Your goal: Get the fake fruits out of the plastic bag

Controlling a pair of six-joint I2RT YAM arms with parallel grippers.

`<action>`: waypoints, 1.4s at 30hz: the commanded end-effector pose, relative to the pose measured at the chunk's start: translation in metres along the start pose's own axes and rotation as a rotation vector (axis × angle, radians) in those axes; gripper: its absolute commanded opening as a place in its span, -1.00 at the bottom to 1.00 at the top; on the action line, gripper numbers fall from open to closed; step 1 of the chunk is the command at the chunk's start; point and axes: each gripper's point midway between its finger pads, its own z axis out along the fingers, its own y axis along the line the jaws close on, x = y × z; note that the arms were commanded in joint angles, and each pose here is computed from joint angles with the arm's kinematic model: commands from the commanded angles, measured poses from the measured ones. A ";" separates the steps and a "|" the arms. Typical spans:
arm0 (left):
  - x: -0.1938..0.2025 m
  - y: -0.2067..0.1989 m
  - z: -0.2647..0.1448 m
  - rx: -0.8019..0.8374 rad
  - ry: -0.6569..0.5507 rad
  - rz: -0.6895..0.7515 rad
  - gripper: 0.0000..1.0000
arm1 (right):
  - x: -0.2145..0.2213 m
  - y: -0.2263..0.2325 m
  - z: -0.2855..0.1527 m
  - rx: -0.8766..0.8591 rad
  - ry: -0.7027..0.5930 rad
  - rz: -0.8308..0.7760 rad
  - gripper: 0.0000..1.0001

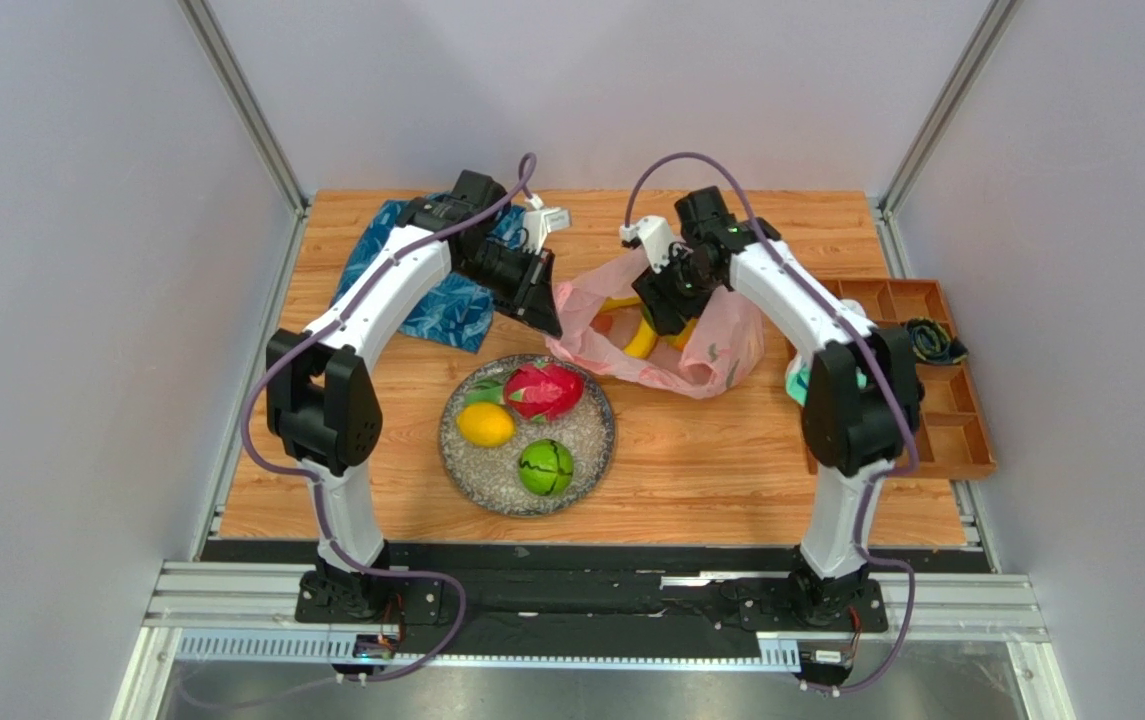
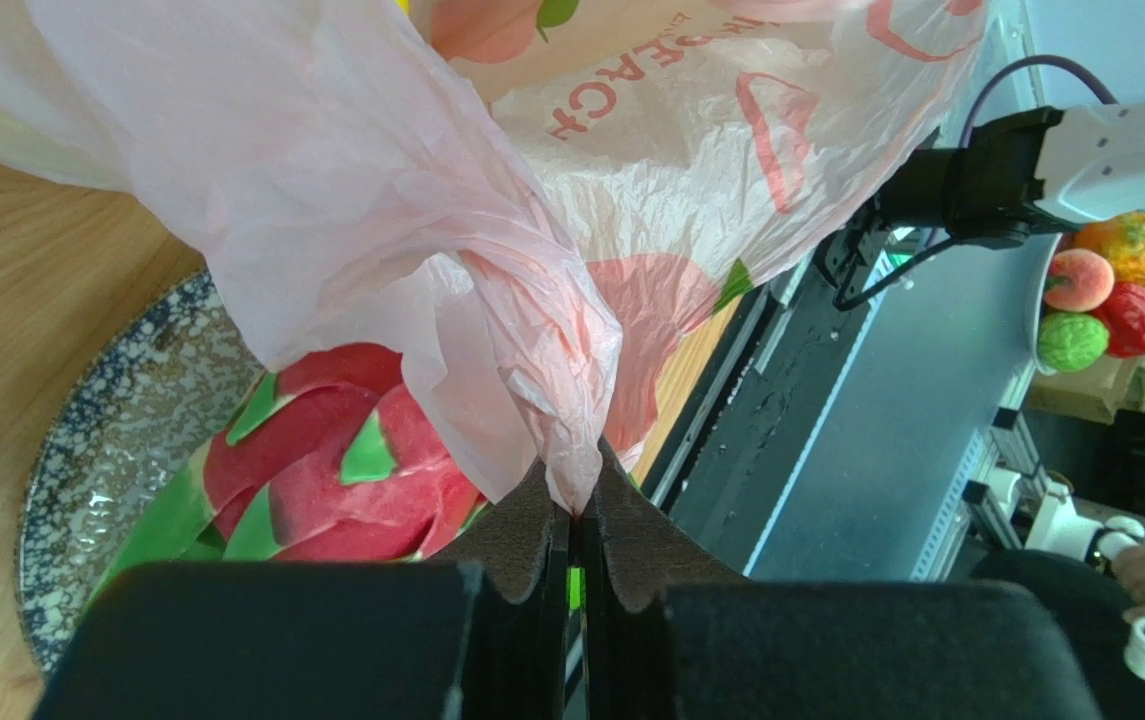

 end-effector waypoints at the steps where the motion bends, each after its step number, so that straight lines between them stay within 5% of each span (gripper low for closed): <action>1: -0.020 -0.002 -0.006 -0.026 -0.033 0.080 -0.86 | -0.067 0.049 -0.096 -0.155 -0.361 -0.148 -0.07; 8: -0.037 0.006 -0.013 -0.044 -0.067 0.094 -0.86 | -0.074 0.100 -0.157 -0.265 -0.408 -0.188 -0.06; 13: -0.053 0.005 -0.023 -0.068 -0.114 0.127 -0.86 | -0.046 0.172 -0.158 -0.364 -0.292 -0.347 -0.06; 18: -0.065 -0.008 -0.034 -0.048 -0.158 0.167 -0.85 | -0.020 0.222 -0.128 -0.419 -0.171 -0.376 -0.06; 22: -0.056 -0.008 -0.038 -0.067 -0.147 0.170 -0.85 | -0.015 0.224 -0.094 -0.393 -0.092 -0.257 -0.06; 32: -0.036 -0.023 -0.047 -0.060 -0.140 0.176 -0.85 | -0.009 0.215 -0.013 -0.312 0.033 -0.269 -0.04; 38: -0.027 -0.021 -0.049 -0.082 -0.125 0.187 -0.85 | -0.012 0.226 0.008 -0.299 0.075 -0.284 0.33; 41: -0.022 -0.022 -0.049 -0.078 -0.119 0.184 -0.85 | -0.011 0.234 0.006 -0.323 0.084 -0.266 1.00; 42: -0.022 -0.022 -0.048 -0.078 -0.117 0.181 -0.85 | -0.014 0.235 0.000 -0.325 0.071 -0.265 1.00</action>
